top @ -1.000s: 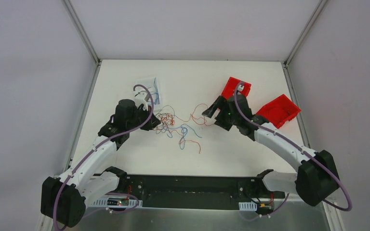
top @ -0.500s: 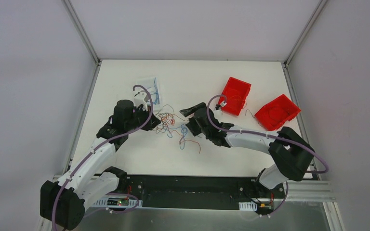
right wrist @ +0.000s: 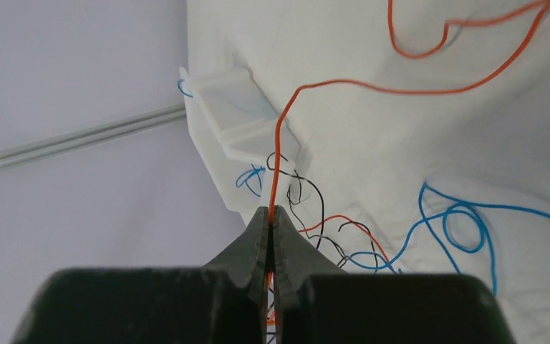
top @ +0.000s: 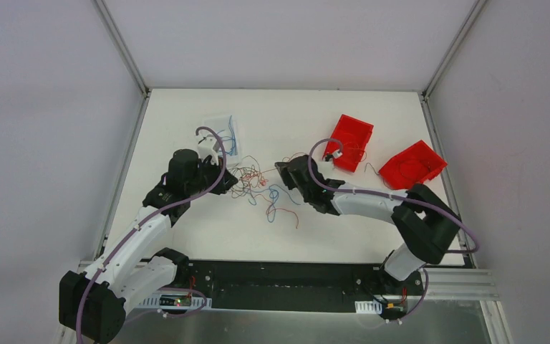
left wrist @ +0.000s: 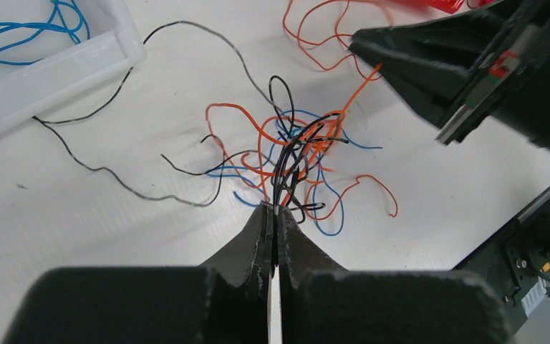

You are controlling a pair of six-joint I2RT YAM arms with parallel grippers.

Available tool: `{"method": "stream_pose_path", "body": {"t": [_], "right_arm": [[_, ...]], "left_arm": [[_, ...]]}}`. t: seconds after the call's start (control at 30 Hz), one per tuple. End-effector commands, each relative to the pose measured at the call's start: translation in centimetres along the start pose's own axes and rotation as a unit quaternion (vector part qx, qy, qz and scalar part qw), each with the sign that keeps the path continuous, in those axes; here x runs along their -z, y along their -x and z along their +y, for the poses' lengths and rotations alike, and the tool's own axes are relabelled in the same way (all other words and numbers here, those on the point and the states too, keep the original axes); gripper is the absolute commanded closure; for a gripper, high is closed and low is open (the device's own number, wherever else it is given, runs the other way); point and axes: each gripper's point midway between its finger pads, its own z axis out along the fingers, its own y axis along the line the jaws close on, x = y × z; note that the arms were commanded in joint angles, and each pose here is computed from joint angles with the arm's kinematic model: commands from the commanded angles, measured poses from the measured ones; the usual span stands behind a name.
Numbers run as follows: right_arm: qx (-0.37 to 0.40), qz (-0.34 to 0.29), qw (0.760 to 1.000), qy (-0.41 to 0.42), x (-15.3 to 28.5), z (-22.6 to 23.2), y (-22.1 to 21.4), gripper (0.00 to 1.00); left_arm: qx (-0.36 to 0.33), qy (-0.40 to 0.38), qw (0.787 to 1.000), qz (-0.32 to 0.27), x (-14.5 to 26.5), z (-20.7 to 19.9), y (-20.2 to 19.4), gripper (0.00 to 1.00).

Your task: Untangle the cables

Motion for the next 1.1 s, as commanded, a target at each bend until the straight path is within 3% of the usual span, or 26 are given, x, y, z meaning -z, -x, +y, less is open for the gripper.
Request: {"method": "stream_pose_path", "body": {"t": [0.0, 0.27, 0.47, 0.6, 0.7, 0.77, 0.9, 1.07], "right_arm": [[0.025, -0.101, 0.994, 0.021, 2.5, 2.0, 9.0, 1.00], [0.088, -0.255, 0.961, -0.060, 10.4, -3.6, 25.2, 1.00], [0.092, -0.338, 0.933, -0.087, 16.6, -4.2, 31.4, 1.00], [0.097, -0.360, 0.923, -0.093, 18.6, -3.4, 33.3, 1.00], [0.089, -0.382, 0.914, -0.101, 19.9, -3.1, 34.4, 1.00], [0.098, -0.359, 0.925, -0.083, 19.4, -2.1, 33.8, 1.00], [0.156, -0.220, 0.962, -0.044, 16.7, 0.4, 29.3, 1.00], [0.248, -0.110, 0.962, 0.014, 16.4, 5.0, 23.9, 1.00]], "left_arm": [[0.013, 0.070, 0.997, -0.026, 0.6, 2.3, 0.6, 1.00], [0.027, 0.167, 0.985, -0.031, 1.9, 5.7, 0.2, 1.00], [0.063, 0.272, 0.959, -0.054, 3.7, 9.1, 0.3, 1.00], [0.084, 0.337, 0.934, -0.081, 5.5, 11.0, 0.5, 1.00], [0.115, 0.414, 0.896, -0.112, 7.9, 13.1, 0.5, 1.00], [0.113, 0.420, 0.894, -0.110, 8.3, 13.2, 0.4, 1.00], [0.084, 0.325, 0.939, -0.076, 5.7, 10.4, 0.8, 1.00], [0.067, 0.249, 0.966, -0.025, 3.3, 7.9, 0.7, 1.00]]}}
